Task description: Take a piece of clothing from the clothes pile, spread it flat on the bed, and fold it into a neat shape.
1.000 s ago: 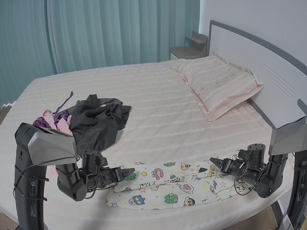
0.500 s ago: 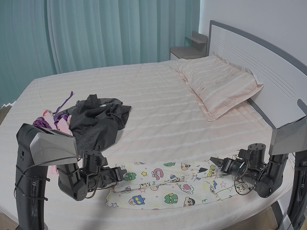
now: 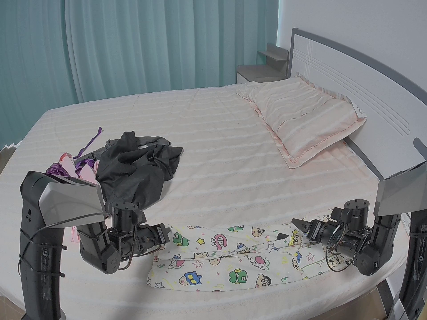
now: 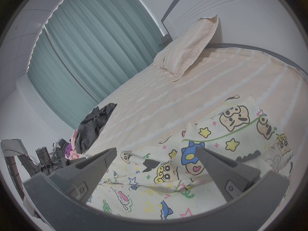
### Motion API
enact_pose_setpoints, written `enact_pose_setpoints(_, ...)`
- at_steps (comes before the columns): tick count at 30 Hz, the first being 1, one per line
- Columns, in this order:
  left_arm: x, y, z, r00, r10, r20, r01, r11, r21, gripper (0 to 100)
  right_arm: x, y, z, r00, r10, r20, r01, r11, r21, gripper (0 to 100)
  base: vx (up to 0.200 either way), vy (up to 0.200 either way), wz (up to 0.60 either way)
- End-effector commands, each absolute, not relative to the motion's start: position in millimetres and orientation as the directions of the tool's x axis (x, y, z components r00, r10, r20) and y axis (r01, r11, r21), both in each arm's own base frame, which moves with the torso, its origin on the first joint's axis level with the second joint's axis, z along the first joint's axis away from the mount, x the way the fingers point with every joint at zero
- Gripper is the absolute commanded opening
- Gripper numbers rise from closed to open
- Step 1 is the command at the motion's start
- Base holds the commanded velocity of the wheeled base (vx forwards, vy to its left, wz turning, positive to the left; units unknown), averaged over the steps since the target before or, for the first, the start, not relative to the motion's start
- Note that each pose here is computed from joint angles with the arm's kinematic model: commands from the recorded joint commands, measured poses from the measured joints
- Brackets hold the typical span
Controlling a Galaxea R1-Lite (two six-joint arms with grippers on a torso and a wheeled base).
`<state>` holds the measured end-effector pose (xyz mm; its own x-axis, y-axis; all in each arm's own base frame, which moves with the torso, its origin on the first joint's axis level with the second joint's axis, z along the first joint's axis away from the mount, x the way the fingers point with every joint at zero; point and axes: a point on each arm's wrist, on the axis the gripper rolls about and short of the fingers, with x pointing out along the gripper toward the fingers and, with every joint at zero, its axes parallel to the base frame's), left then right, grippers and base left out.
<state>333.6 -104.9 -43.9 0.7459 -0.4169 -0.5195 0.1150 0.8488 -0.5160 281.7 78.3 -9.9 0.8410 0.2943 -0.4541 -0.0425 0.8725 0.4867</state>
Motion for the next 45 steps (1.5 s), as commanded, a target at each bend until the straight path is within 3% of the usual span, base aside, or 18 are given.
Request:
enact_pose_setpoints(1, 339.8, -106.0, -40.5, 0.764, -0.408, -0.5, 0.116, 0.849, -0.515, 0, 281.7, 78.5, -10.5, 0.84, 0.295, -0.456, -0.042, 0.873, 0.487, 100, 0.0, 0.0, 0.0)
enact_pose_setpoints(30, 374.2, -101.8, -22.9, 0.764, -0.371, -0.528, 0.065, 0.858, -0.509, 0, 281.9, 78.1, -16.1, 0.832, 0.291, -0.472, -0.033, 0.876, 0.482, 100, 0.0, 0.0, 0.0)
enact_pose_setpoints(43, 375.2, -102.7, -30.9, 0.718, -0.36, -0.596, 0.024, 0.869, -0.495, 0, 284.5, 70.9, -15.6, 0.841, 0.27, -0.469, -0.013, 0.876, 0.481, 100, 0.0, 0.0, 0.0)
enact_pose_setpoints(44, 375.1, -102.7, -31.0, 0.716, -0.361, -0.597, 0.024, 0.868, -0.496, 100, 284.5, 70.9, -15.6, 0.841, 0.27, -0.469, -0.013, 0.876, 0.481, 100, 0.0, 0.0, 0.0)
enact_pose_setpoints(45, 375.1, -102.7, -31.6, 0.716, -0.359, -0.598, 0.023, 0.869, -0.494, 100, 284.5, 70.9, -15.7, 0.84, 0.27, -0.47, -0.012, 0.877, 0.481, 100, 0.0, 0.0, 0.0)
